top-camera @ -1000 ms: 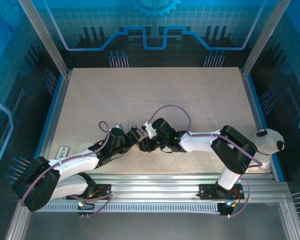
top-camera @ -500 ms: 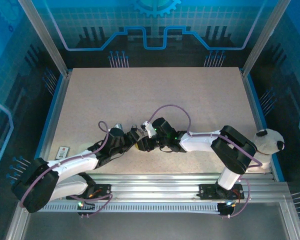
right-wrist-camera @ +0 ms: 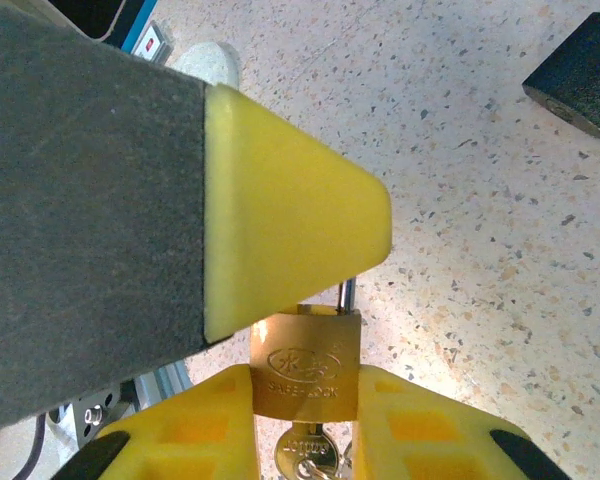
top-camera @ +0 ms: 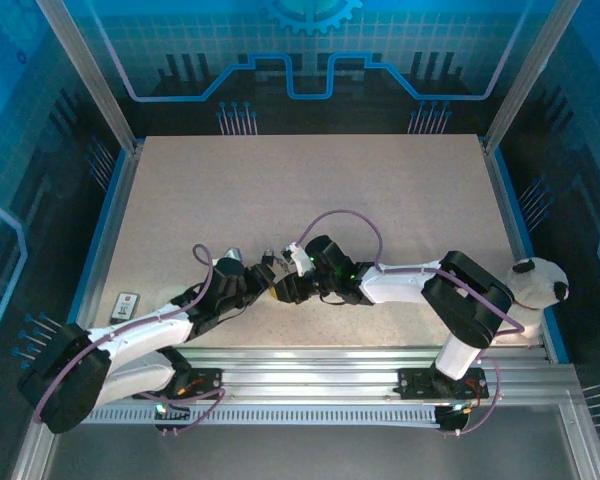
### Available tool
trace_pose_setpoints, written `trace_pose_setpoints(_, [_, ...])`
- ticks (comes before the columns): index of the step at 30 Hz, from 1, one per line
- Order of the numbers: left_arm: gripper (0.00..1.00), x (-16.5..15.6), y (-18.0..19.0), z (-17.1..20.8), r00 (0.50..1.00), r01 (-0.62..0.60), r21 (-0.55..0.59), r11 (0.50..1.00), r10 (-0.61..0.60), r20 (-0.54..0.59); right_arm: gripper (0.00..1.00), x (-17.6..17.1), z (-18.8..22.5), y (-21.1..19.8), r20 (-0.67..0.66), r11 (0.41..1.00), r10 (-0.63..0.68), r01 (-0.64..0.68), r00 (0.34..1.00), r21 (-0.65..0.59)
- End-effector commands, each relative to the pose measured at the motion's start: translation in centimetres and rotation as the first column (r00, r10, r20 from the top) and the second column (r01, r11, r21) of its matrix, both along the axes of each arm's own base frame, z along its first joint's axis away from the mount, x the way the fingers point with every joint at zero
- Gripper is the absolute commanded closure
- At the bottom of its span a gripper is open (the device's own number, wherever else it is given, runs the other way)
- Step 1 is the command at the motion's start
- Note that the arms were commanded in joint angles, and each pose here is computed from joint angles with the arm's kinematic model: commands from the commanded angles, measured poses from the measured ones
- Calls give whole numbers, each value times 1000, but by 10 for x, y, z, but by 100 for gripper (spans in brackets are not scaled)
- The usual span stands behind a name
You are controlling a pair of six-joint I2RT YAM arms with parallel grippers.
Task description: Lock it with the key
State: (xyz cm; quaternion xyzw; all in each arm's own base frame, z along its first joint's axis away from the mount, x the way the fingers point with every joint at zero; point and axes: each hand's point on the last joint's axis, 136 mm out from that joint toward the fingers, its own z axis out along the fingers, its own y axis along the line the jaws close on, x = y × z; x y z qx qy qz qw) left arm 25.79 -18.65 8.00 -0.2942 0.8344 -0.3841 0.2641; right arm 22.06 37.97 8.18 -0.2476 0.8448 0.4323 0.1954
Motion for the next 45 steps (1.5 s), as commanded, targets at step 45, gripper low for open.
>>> trace_pose_setpoints(45, [87, -3, 14, -7, 1000, -26, 61, 998, 26, 1, 78, -12, 3, 8, -7, 997, 67, -67, 998, 44])
